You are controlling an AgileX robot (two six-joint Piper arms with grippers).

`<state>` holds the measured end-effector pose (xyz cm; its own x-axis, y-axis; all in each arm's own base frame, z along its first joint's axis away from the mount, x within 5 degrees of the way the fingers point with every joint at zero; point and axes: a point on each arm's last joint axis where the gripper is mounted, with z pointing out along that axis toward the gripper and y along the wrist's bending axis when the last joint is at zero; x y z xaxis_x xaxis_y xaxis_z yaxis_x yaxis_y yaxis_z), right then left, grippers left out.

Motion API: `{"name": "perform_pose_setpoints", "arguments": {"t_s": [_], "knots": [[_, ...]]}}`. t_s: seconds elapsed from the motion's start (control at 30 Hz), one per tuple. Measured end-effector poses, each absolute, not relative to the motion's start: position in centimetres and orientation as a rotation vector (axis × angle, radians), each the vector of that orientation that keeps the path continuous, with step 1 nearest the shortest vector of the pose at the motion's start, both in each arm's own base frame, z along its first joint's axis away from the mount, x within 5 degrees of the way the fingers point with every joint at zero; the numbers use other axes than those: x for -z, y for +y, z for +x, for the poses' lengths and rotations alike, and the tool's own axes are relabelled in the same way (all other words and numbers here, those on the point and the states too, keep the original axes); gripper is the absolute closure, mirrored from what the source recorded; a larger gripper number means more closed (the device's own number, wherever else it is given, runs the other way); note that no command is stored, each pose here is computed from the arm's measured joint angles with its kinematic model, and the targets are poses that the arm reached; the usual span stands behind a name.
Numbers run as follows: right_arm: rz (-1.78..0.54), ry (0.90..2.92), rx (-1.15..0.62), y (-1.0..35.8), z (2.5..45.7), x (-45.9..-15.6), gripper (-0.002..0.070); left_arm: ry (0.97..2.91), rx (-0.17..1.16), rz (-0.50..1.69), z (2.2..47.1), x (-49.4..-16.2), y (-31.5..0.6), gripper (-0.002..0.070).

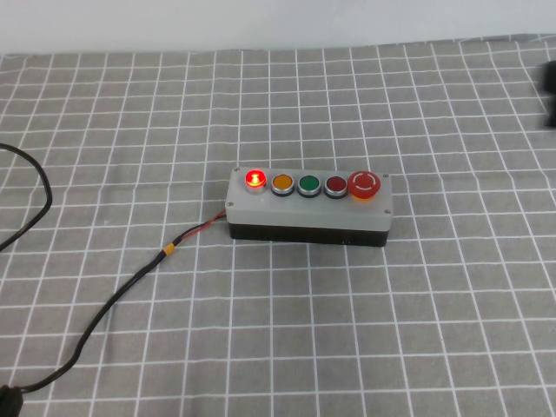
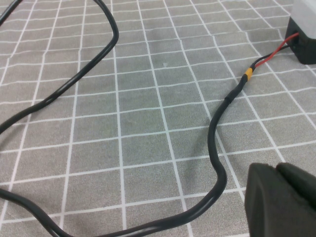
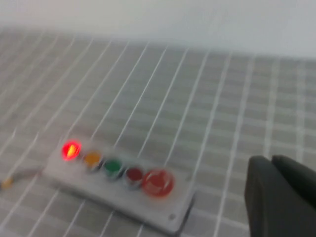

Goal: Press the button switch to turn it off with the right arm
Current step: 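Press the lit red button on the button box to turn it off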

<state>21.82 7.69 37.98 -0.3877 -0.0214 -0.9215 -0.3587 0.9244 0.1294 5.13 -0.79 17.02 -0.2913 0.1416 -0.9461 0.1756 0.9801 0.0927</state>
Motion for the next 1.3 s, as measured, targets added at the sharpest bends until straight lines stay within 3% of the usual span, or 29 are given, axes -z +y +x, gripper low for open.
{"name": "perform_pose_setpoints", "arguments": {"t_s": [0.13, 0.3, 0.7, 0.93, 1.3], "knots": [[-0.490, 2.080, -0.370, 11.5, 25.3, -37.3, 0.0692, 1.872, 0.034, 0.230, 5.1, -17.0, -0.8, 0.0678], [-0.697, 2.111, -0.359, 16.9, 28.2, -36.1, 0.0692, 1.872, 0.034, 0.230, 5.1, -17.0, -0.8, 0.0678], [-0.813, 2.195, -0.429, 27.5, 34.8, -29.8, 0.0692, 1.872, 0.034, 0.230, 5.1, -17.0, -0.8, 0.0678], [-0.807, 2.208, -0.451, 30.0, 37.5, -27.6, 0.0692, 1.872, 0.034, 0.230, 5.1, -17.0, -0.8, 0.0678], [-0.812, 2.229, -0.448, 30.5, 38.3, -26.2, 0.0692, 1.872, 0.034, 0.230, 5.1, -17.0, -0.8, 0.0678]]}}
